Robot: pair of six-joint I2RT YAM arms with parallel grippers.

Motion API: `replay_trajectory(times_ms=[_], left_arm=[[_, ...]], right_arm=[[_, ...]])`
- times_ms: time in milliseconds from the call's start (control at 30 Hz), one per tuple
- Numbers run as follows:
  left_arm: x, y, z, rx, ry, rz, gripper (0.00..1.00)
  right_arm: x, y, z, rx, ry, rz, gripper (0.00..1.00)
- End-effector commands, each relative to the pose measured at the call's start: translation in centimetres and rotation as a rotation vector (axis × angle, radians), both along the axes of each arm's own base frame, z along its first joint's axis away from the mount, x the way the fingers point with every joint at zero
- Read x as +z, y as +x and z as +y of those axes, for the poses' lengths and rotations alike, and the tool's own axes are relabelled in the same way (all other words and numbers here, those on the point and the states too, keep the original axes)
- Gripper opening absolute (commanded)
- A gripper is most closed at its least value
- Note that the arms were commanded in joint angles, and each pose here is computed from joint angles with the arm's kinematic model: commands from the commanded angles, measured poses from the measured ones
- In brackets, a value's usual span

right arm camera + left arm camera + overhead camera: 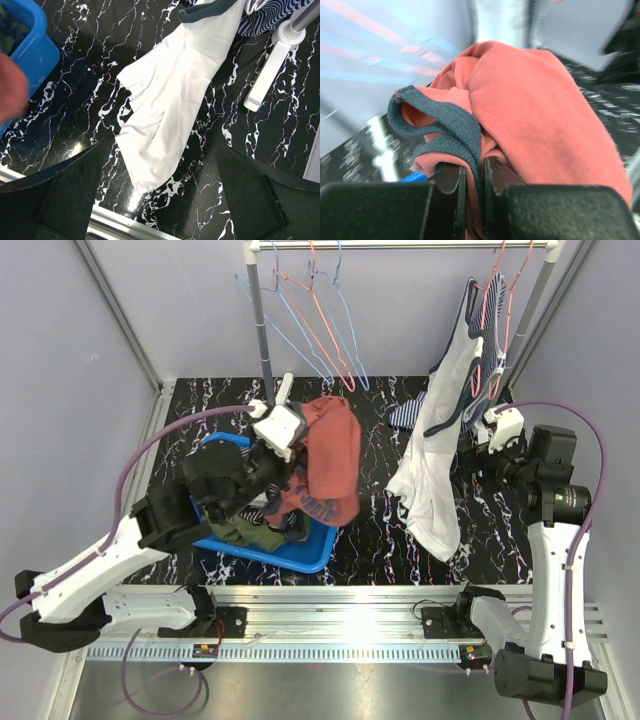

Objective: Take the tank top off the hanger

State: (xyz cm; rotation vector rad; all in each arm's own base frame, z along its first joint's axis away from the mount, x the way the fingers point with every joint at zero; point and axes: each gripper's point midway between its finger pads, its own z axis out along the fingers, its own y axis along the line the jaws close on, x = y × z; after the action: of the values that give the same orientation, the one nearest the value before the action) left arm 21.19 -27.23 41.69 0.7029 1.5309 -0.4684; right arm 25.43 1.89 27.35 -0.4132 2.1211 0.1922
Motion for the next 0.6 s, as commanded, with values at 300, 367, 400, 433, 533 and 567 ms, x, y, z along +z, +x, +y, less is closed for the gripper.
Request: replay_trajectory(times_ms=[300, 367, 400, 433, 533, 567], left_arm=[[-4.4, 2.2, 10.2, 0.325, 0.001, 0.066, 0.0], [-7.3, 2.4, 9.6, 0.3, -0.023, 0.143, 0.0], [-8.3, 3.0, 10.1, 0.331, -0.066, 0.189, 0.0], [-10.5, 3.3, 10.0, 0.342, -0.061, 0.237, 0.0], [-15.0, 4.4, 9.6, 0.36, -0.116, 0.369, 0.0], [-15.7, 4.5, 8.7, 0.322, -0.147, 0.398, 0.01]], right_arm=[[-0.6, 0.8, 0.1, 0.002, 0.021, -0.005, 1.0], [-0.9, 0.8, 0.1, 0.004, 0.024, 0.001, 1.0], [-1.0, 0.8, 0.1, 0.007, 0.021, 0.004, 1.0], [-1.2, 0.7, 0.1, 0.01, 0.021, 0.01, 1.0], [-1.8, 0.3, 0.3, 0.017, 0.028, 0.027, 1.0], [-1.9, 0.1, 0.5, 0.02, 0.033, 0.03, 1.0]])
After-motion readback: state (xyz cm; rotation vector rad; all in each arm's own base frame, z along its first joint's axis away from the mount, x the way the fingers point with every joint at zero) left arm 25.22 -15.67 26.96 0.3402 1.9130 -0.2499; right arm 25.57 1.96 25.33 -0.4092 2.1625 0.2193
